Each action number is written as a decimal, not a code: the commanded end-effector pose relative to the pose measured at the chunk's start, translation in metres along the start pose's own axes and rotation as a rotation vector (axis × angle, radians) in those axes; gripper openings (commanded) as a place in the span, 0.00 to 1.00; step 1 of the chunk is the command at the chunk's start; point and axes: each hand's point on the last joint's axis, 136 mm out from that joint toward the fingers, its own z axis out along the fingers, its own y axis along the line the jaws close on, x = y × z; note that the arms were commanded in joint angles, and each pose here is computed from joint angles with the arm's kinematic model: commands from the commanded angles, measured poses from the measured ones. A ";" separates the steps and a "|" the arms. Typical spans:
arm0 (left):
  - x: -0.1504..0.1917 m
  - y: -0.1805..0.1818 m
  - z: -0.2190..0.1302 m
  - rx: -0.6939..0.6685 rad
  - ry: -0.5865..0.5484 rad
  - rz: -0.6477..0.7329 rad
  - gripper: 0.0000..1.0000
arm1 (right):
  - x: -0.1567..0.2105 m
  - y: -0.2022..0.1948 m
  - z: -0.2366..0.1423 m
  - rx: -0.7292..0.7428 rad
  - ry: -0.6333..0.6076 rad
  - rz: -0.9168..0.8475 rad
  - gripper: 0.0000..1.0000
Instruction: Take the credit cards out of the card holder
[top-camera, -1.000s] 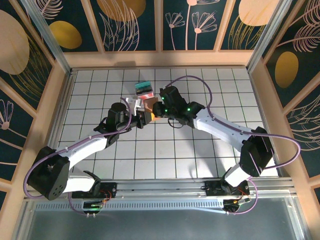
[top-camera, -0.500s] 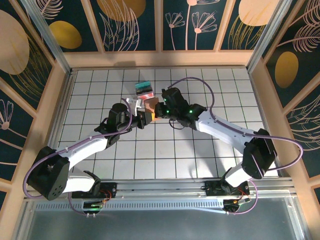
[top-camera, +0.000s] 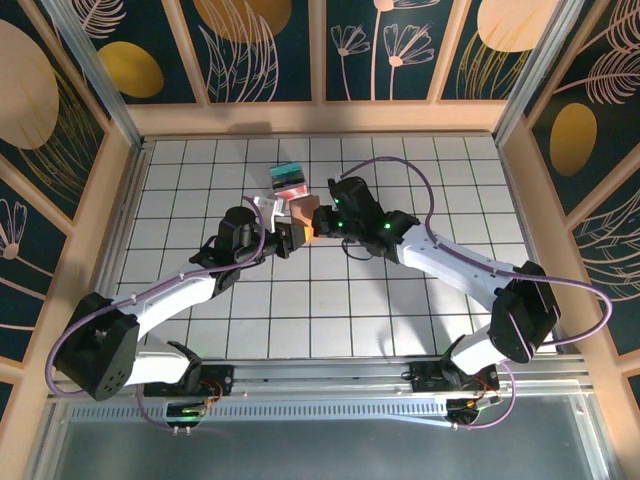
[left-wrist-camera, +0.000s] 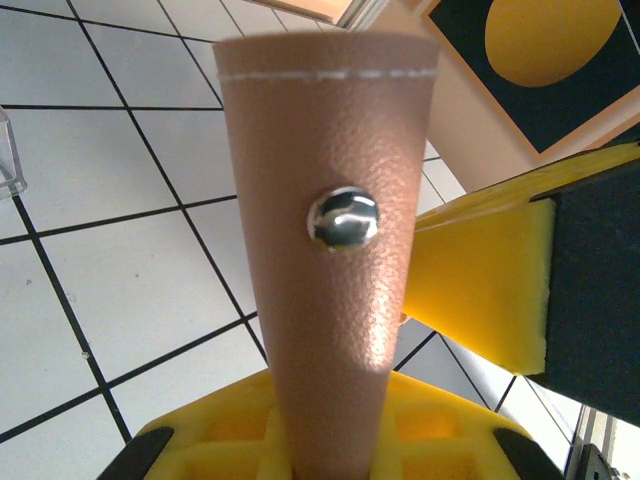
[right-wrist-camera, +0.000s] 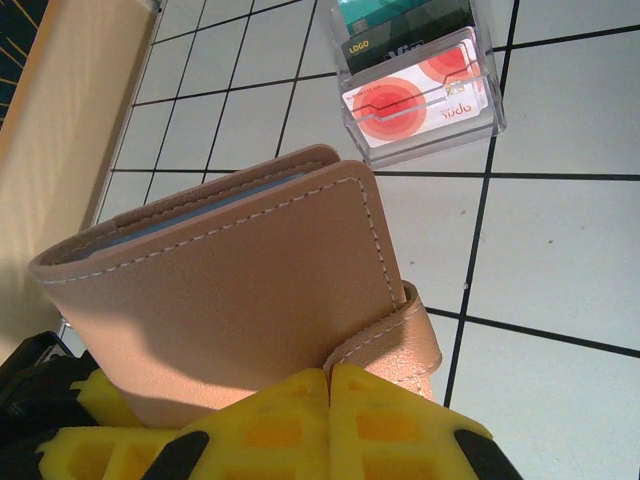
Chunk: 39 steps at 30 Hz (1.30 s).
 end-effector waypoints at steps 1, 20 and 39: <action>-0.027 -0.009 -0.003 0.008 -0.080 0.011 0.00 | -0.013 -0.034 -0.010 0.113 -0.061 0.012 0.00; -0.024 -0.007 -0.005 0.002 -0.072 0.012 0.00 | -0.026 -0.049 -0.025 0.092 -0.121 0.031 0.01; -0.029 -0.040 -0.011 0.133 -0.033 0.146 0.00 | -0.027 -0.006 -0.058 -0.356 -0.225 -0.160 0.80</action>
